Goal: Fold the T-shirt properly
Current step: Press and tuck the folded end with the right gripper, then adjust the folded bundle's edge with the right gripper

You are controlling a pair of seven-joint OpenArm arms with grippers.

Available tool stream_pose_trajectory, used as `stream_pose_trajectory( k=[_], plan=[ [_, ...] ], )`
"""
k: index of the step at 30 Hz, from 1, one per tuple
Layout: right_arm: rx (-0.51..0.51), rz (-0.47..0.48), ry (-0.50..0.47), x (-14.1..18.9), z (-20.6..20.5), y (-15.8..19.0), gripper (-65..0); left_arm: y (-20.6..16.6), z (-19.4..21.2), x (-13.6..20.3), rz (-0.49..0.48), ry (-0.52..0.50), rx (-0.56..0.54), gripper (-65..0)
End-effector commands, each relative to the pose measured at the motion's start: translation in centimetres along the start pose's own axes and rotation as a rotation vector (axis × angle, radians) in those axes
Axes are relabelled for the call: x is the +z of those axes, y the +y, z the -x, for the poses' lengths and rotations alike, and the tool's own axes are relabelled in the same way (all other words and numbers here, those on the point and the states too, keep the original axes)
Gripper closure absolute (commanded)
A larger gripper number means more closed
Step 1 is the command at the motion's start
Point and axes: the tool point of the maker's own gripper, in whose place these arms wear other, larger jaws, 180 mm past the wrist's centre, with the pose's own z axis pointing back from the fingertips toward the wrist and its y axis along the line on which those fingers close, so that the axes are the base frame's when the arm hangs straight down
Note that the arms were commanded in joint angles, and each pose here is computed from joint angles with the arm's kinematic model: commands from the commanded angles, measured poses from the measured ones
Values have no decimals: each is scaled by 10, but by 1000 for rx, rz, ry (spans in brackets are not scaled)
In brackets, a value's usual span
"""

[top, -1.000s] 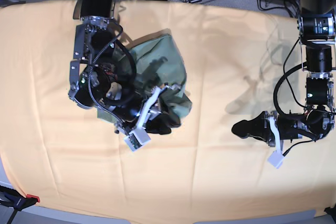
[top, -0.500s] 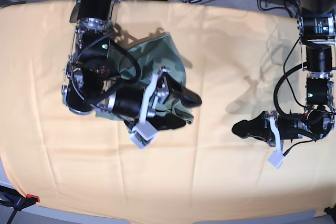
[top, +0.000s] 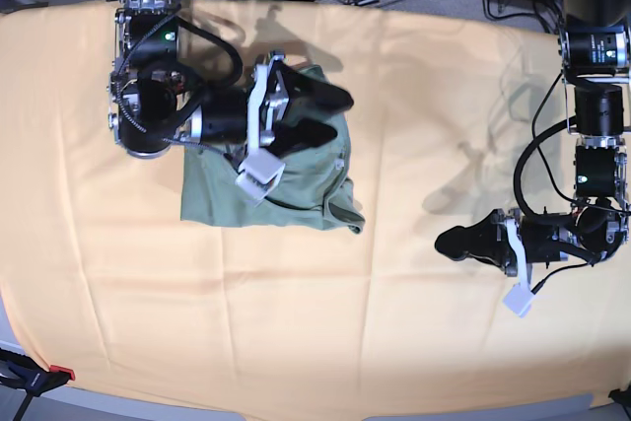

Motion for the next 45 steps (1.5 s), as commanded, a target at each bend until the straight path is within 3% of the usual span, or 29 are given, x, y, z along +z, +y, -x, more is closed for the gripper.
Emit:
stream_pose_trajectory(
  k=[1,5,10,15,17,19,20,25,37,45],
  plan=[
    [33,-5,-2,0,-4,3,-347,-5,-23,10,2,-50,-47,0],
    [82,136,231,3,41,-21,-347,-5,-24,10,5,-53,-47,0],
    [210,331,276,9,45,-56,-347,-5,-24,10,4,-52,-46,0],
    [278,363,334,2,53,-59,-340,-5,-24,10,5,-53,-46,0],
    [293,359,347,-1,55,-57,-255,-5,-24,10,5,-53,-46,0],
    [300,352,357,-3,57,-55,-77,-5,-24,10,5,-53,-46,0],
    [300,350,355,-4,57,-55,0,-5,-24,10,5,-53,-46,0],
    [315,333,292,-9,42,-51,0,-5,-24,10,4,-52,-47,0],
    [312,160,85,-21,-1,0,0,-5,-24,10,4,-52,-46,0],
    [298,129,7,-39,-20,13,0,-5,-23,10,5,-49,-46,0]
  ],
)
